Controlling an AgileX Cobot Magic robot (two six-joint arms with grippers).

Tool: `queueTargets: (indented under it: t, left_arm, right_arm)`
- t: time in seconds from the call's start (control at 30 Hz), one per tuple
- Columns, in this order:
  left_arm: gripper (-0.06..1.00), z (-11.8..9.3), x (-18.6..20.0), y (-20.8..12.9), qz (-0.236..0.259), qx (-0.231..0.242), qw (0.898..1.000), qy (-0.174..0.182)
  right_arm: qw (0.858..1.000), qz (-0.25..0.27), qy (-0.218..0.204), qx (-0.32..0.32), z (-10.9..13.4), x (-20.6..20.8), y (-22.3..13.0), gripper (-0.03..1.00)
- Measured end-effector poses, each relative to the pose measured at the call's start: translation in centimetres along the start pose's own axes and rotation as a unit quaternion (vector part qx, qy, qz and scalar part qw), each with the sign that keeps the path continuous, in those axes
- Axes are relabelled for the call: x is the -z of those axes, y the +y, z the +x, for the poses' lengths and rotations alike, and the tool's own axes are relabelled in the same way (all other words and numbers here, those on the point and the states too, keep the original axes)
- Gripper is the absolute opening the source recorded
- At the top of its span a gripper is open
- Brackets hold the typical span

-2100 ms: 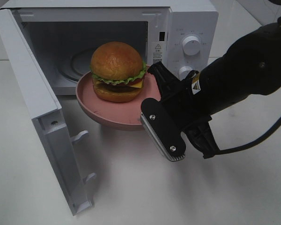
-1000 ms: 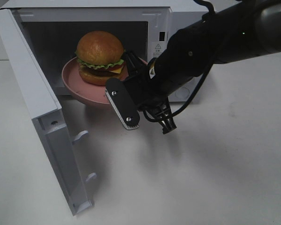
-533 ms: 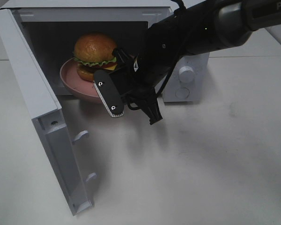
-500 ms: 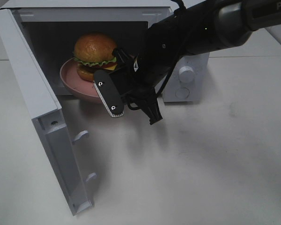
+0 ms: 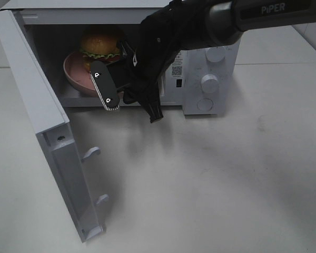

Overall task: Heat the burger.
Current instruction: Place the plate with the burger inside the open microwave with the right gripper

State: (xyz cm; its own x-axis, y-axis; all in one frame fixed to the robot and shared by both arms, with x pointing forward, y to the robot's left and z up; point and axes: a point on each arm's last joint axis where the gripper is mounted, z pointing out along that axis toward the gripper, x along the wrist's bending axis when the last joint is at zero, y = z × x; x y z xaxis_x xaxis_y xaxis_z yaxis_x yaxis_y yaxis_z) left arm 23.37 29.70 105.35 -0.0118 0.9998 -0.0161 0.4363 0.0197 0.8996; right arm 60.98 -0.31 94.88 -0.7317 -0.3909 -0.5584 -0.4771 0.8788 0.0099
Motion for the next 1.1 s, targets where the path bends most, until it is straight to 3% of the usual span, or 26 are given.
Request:
queueTargets:
  t: [0.77,0.97,1.07,1.1]
  left_arm:
    - [0.97,0.0,0.0,0.0,0.0,0.0,1.0,0.0]
    - [0.97,0.0,0.0,0.0,0.0,0.0,1.0,0.0]
    - [0.97,0.0,0.0,0.0,0.0,0.0,1.0,0.0]
    - [0.97,0.0,0.0,0.0,0.0,0.0,1.0,0.0]
  right_arm:
    - [0.998,0.022,-0.018,-0.06,-2.4,-3.6,0.3,0.07]
    - [0.998,0.023,-0.024,-0.054,-2.5,-4.0,0.3,0.15]
    - [0.997,0.016,-0.041,-0.058,-2.9,-3.9,0.4,0.24]
    - [0.997,0.016,-0.044,-0.059,-3.0,-3.9,0.4,0.34]
